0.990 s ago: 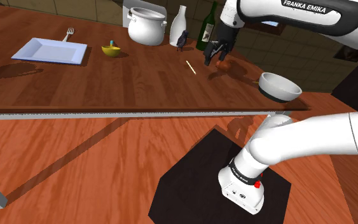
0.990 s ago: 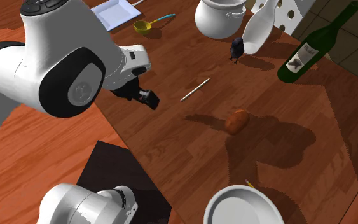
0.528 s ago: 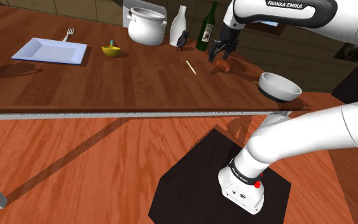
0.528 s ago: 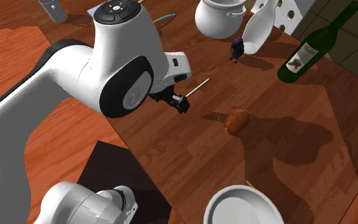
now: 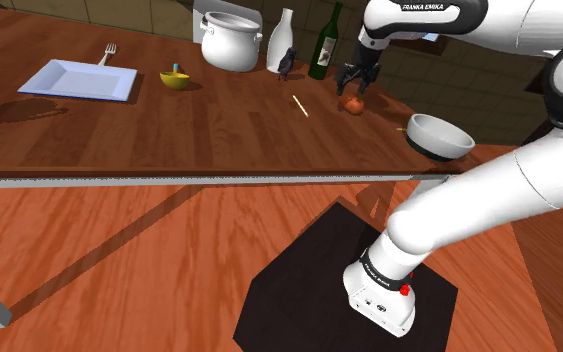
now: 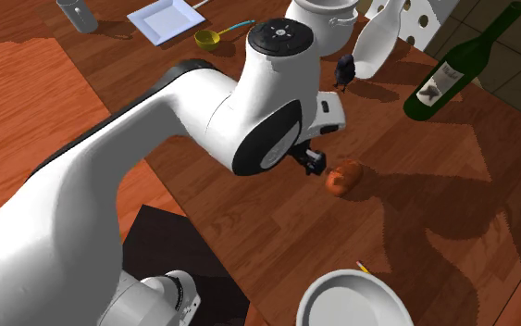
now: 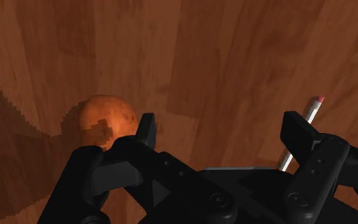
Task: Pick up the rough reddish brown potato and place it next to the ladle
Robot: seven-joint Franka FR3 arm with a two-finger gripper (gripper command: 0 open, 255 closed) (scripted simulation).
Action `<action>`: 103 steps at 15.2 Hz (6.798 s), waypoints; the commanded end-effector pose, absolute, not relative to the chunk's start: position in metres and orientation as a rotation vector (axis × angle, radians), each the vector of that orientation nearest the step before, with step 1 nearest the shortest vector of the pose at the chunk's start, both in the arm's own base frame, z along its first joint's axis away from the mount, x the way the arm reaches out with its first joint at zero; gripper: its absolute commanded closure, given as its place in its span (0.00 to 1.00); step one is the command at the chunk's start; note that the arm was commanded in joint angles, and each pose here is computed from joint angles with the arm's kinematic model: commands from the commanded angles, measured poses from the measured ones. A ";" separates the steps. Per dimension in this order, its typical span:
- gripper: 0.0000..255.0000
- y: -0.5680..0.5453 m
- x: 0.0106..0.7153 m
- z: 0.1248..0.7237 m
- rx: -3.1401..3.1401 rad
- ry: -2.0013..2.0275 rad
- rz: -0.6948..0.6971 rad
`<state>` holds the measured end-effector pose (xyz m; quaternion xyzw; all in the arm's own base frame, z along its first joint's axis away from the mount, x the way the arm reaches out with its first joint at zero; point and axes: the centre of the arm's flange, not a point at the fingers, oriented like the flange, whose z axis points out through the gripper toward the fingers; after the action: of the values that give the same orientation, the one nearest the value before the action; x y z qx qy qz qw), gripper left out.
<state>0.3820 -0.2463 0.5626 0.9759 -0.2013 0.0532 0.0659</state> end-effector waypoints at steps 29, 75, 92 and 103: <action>1.00 -0.372 0.388 0.499 2.898 -0.831 0.144; 1.00 -0.215 0.485 0.638 2.898 -0.831 0.144; 1.00 -0.024 0.603 0.639 2.898 -0.831 0.144; 1.00 0.056 0.653 0.619 2.898 -0.831 0.144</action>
<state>0.6513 0.0555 0.6237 0.9584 -0.2745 0.0474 0.0618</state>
